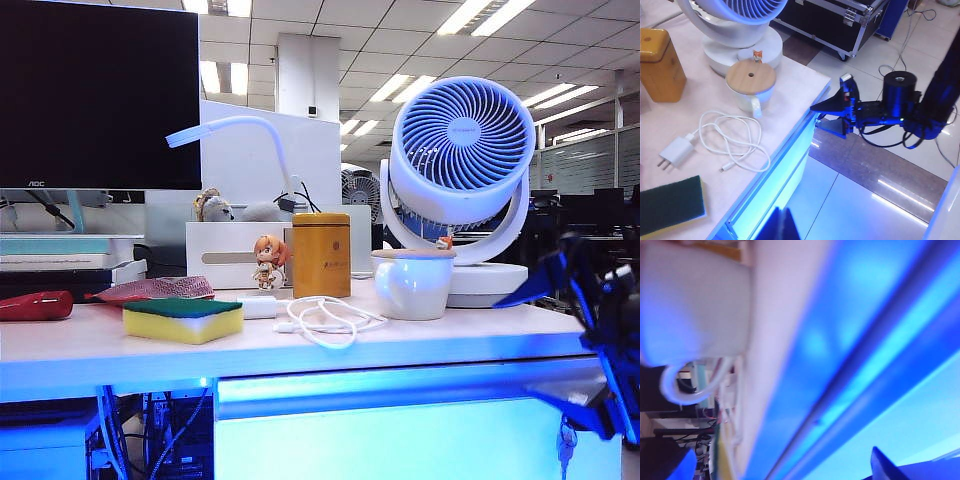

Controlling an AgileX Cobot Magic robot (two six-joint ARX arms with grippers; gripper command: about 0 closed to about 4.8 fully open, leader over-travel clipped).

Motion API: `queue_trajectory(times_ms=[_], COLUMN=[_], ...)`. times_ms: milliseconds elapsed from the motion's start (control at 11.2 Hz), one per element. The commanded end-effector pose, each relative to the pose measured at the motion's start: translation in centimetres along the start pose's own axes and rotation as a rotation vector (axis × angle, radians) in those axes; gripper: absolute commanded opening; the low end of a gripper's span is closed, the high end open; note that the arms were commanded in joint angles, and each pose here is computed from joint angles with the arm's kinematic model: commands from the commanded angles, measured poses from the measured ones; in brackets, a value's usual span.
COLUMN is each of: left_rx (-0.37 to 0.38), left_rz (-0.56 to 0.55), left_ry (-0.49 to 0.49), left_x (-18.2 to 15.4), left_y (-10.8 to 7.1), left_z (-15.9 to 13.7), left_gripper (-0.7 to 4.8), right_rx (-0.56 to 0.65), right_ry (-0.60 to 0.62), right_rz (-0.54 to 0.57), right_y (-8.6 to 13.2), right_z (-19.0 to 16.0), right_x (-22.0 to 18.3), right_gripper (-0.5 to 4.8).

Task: Open the drawer, place the cleaning sponge inside, then close the drawer.

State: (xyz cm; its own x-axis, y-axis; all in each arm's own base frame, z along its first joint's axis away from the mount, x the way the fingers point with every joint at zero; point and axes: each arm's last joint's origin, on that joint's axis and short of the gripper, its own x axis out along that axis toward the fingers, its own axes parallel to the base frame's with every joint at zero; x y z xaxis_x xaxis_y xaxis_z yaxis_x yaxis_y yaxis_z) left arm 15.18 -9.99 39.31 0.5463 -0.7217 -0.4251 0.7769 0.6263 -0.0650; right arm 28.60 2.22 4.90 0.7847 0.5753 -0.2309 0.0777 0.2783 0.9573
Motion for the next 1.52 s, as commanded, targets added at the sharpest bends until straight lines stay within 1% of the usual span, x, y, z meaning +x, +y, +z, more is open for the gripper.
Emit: queue_trajectory(times_ms=[89,358,715,984,1341,1431,1520], left_rx=[0.004,0.004,0.004,0.004,0.004,-0.01,-0.011], left_rz=[-0.006,-0.006,-0.006,-0.006,-0.005,0.009,0.027], left_ry=[-0.01,-0.01,-0.009,-0.009,-0.009,-0.001,0.017], left_x=[-0.1,-0.1,-0.1,-0.1,-0.1,-0.1,-0.1], left_y=[0.0,0.0,0.0,0.0,0.0,0.0,0.0], left_z=[0.1,0.1,0.1,0.1,0.1,0.0,-0.1], left_gripper=[-0.05,-0.05,-0.05,-0.05,-0.05,-0.05,-0.05], right_rx=[-0.014,-0.031,-0.037,-0.073,-0.101,-0.105,-0.106], right_ry=[-0.017,-0.027,-0.016,0.015,0.02,0.052,0.055], right_rz=[0.015,0.039,0.044,0.087,0.115,0.125,0.126], right_y=[-0.2,0.1,-0.6,0.0,0.5,0.5,0.5], right_z=[0.6,1.3,1.8,2.3,2.8,2.7,2.6], right_x=[0.9,1.8,2.8,3.4,3.9,3.9,3.9], right_gripper=[4.79,4.79,4.79,4.79,4.79,4.79,4.79])
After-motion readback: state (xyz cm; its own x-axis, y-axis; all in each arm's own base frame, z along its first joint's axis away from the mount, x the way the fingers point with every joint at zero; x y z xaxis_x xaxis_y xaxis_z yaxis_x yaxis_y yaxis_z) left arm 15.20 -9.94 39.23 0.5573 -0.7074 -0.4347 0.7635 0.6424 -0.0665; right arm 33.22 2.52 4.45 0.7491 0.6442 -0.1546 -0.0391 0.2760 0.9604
